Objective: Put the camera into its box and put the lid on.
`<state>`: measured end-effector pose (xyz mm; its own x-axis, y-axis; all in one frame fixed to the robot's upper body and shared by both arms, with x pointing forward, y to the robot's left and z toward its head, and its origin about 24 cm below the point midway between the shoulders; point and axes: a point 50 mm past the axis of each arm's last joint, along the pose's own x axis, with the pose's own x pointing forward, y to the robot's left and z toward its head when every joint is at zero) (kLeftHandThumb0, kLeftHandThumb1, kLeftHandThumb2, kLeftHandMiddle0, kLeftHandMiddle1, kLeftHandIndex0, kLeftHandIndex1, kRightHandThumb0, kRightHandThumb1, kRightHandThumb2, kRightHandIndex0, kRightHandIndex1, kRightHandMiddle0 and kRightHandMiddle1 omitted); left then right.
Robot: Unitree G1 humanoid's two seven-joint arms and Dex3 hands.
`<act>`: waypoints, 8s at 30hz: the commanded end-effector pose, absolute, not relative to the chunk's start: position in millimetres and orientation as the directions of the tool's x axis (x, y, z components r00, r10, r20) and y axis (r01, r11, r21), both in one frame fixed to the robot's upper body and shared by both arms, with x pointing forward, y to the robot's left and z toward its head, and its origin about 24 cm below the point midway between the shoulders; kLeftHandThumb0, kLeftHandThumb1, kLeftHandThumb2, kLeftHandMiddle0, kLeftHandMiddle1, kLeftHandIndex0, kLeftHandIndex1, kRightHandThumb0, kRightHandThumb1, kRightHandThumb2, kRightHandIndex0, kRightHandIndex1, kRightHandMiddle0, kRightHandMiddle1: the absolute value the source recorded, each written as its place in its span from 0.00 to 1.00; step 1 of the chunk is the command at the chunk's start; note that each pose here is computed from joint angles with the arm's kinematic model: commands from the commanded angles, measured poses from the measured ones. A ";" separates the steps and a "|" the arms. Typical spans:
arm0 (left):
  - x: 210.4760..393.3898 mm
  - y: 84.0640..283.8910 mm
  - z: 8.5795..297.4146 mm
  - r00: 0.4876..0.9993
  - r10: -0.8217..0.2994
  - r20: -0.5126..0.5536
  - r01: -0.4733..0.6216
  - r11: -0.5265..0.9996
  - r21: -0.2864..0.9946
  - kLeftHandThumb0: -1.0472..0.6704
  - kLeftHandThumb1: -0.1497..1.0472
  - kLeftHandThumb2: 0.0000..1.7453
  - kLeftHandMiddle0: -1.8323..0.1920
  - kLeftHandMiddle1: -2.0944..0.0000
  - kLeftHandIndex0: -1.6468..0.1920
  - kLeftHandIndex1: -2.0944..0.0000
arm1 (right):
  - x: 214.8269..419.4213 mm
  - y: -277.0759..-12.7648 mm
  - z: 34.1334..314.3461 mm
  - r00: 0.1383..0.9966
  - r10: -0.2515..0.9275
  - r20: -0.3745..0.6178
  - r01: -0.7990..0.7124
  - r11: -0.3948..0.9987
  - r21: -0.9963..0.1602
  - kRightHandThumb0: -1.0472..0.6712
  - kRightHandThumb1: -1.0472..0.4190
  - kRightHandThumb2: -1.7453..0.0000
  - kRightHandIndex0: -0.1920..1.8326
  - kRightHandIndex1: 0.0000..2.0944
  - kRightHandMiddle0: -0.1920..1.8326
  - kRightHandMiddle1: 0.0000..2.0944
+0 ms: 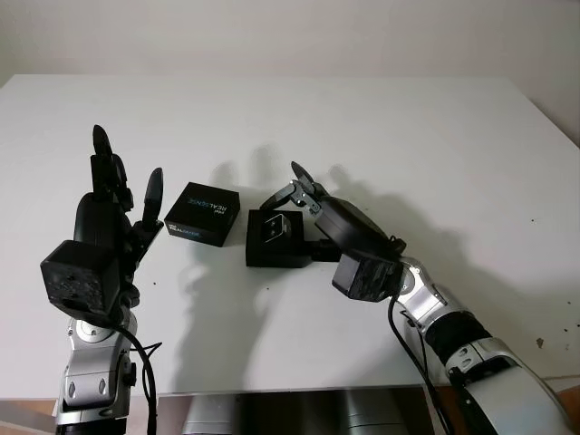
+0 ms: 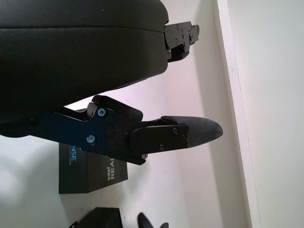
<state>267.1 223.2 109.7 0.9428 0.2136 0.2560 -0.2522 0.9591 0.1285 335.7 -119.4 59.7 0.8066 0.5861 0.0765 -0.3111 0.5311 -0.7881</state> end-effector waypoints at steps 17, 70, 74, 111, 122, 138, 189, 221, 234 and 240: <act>265.0 224.1 112.0 0.940 0.209 0.271 -0.254 0.957 0.142 0.24 1.00 0.27 0.97 0.98 0.98 1.00 | 313.2 -137.1 87.4 0.771 0.588 0.243 -0.129 0.519 -0.845 0.22 0.00 0.88 0.00 0.00 0.01 0.03; 272.8 214.8 115.0 0.939 0.201 0.280 -0.244 0.961 0.127 0.25 1.00 0.29 0.98 0.98 0.99 1.00 | 305.9 -78.1 172.4 0.832 0.553 0.030 0.084 -0.072 -0.994 0.16 0.05 0.97 0.23 0.03 0.20 0.36; 273.5 214.8 114.7 0.937 0.205 0.283 -0.248 0.960 0.128 0.25 1.00 0.29 0.98 0.98 0.99 1.00 | 304.8 -77.3 170.9 0.833 0.552 0.034 0.096 -0.084 -0.992 0.15 0.05 0.97 0.24 0.03 0.18 0.41; 272.0 215.4 113.9 0.939 0.205 0.275 -0.248 0.960 0.129 0.25 1.00 0.28 0.98 0.97 0.99 1.00 | 314.2 -77.0 148.8 0.851 0.521 0.063 0.106 -0.053 -0.993 0.16 0.02 0.97 0.26 0.03 0.12 0.71; 271.2 214.7 114.1 0.940 0.206 0.272 -0.246 0.961 0.125 0.26 1.00 0.28 0.98 0.98 0.99 1.00 | 317.2 -74.2 143.5 0.853 0.520 0.053 0.097 -0.057 -0.994 0.18 0.03 0.97 0.28 0.03 0.13 0.73; 269.9 215.2 112.9 0.940 0.206 0.271 -0.246 0.962 0.122 0.25 1.00 0.28 0.98 0.98 0.99 1.00 | 323.9 -73.2 137.9 0.864 0.504 -0.007 0.060 -0.116 -0.991 0.23 0.02 0.97 0.28 0.03 0.16 0.70; 268.0 215.8 113.8 0.942 0.201 0.269 -0.242 0.961 0.131 0.25 1.00 0.27 0.98 0.97 0.99 1.00 | 324.3 -78.1 129.5 0.805 0.589 0.070 0.094 -0.010 -0.996 0.27 0.02 0.97 0.27 0.11 0.16 0.68; 268.4 213.2 114.3 0.943 0.194 0.269 -0.235 0.964 0.127 0.25 1.00 0.28 0.99 0.98 0.99 1.00 | 311.3 -77.2 132.9 0.873 0.488 0.024 0.074 -0.083 -0.994 0.17 0.02 0.97 0.26 0.03 0.16 0.58; 269.4 212.0 116.6 0.943 0.191 0.273 -0.233 0.963 0.132 0.26 1.00 0.28 0.99 0.98 1.00 1.00 | 318.7 -76.6 129.3 0.877 0.480 -0.002 0.045 -0.087 -0.995 0.19 0.01 0.97 0.29 0.04 0.19 0.71; 269.0 211.9 117.2 0.941 0.193 0.277 -0.236 0.962 0.133 0.26 1.00 0.29 0.98 0.97 0.99 1.00 | 317.3 -75.7 129.8 0.875 0.484 -0.016 0.047 -0.119 -0.992 0.19 0.00 0.96 0.30 0.04 0.18 0.72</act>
<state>268.8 214.4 110.7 0.9476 0.2001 0.2492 -0.2378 0.9623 0.1319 318.3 -74.9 133.0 0.8750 0.4842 -0.0005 0.0556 -0.1016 -0.9933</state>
